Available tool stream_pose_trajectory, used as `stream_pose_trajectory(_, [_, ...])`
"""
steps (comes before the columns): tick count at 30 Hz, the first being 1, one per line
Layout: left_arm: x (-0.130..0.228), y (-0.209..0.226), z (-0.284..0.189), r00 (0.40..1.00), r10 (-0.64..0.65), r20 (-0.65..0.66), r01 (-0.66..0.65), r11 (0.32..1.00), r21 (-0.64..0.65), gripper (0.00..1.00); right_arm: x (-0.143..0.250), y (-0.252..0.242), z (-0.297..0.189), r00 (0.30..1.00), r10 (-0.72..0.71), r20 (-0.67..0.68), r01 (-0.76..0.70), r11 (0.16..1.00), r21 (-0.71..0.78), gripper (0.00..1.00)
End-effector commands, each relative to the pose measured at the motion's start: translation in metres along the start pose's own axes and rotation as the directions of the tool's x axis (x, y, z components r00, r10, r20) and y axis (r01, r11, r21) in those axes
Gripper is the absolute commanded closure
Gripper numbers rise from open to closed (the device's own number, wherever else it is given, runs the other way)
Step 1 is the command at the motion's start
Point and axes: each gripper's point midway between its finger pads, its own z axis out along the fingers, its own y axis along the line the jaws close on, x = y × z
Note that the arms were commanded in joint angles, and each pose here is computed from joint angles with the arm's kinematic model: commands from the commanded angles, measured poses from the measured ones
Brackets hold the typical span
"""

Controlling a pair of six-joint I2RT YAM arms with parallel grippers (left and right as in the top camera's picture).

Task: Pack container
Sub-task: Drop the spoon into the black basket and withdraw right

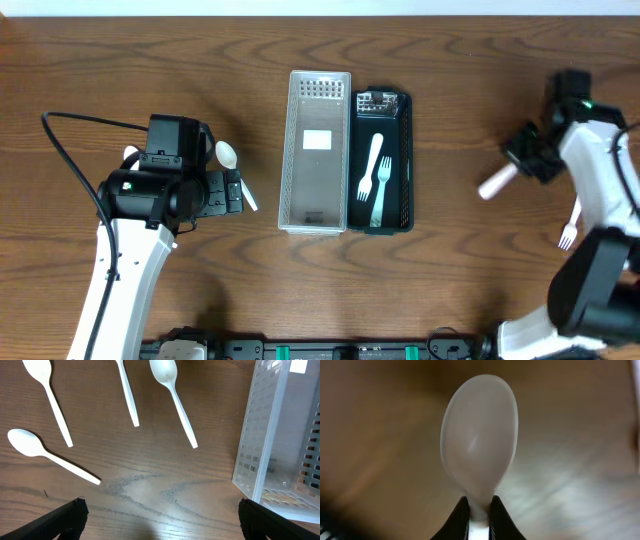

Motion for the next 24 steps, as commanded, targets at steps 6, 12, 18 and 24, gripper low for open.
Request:
stream_pose_trajectory(6, [-0.003,0.000,-0.002,1.000,-0.003,0.004,0.003,1.000,-0.003,0.02,0.087,0.116,-0.055,0.911,-0.402,0.094,0.413,0.893,-0.180,0.95])
stream_pose_trajectory(12, [-0.003,0.000,-0.002,1.000,-0.003,0.004,0.003,1.000,-0.003,0.02,0.156,0.153,-0.036,0.817,-0.573,0.061,0.573,0.797,-0.190,0.90])
stream_pose_trajectory(18, [-0.003,0.000,-0.002,1.000,-0.003,0.004,0.003,1.000,-0.003,0.02,0.186,0.153,0.012,0.773,-0.632,-0.047,0.623,0.771,-0.127,0.75])
stream_pose_trajectory(24, [-0.003,0.000,-0.002,1.000,-0.003,0.004,0.003,1.000,-0.003,0.02,0.179,0.159,0.013,0.779,-0.626,-0.030,0.618,0.775,-0.134,0.72])
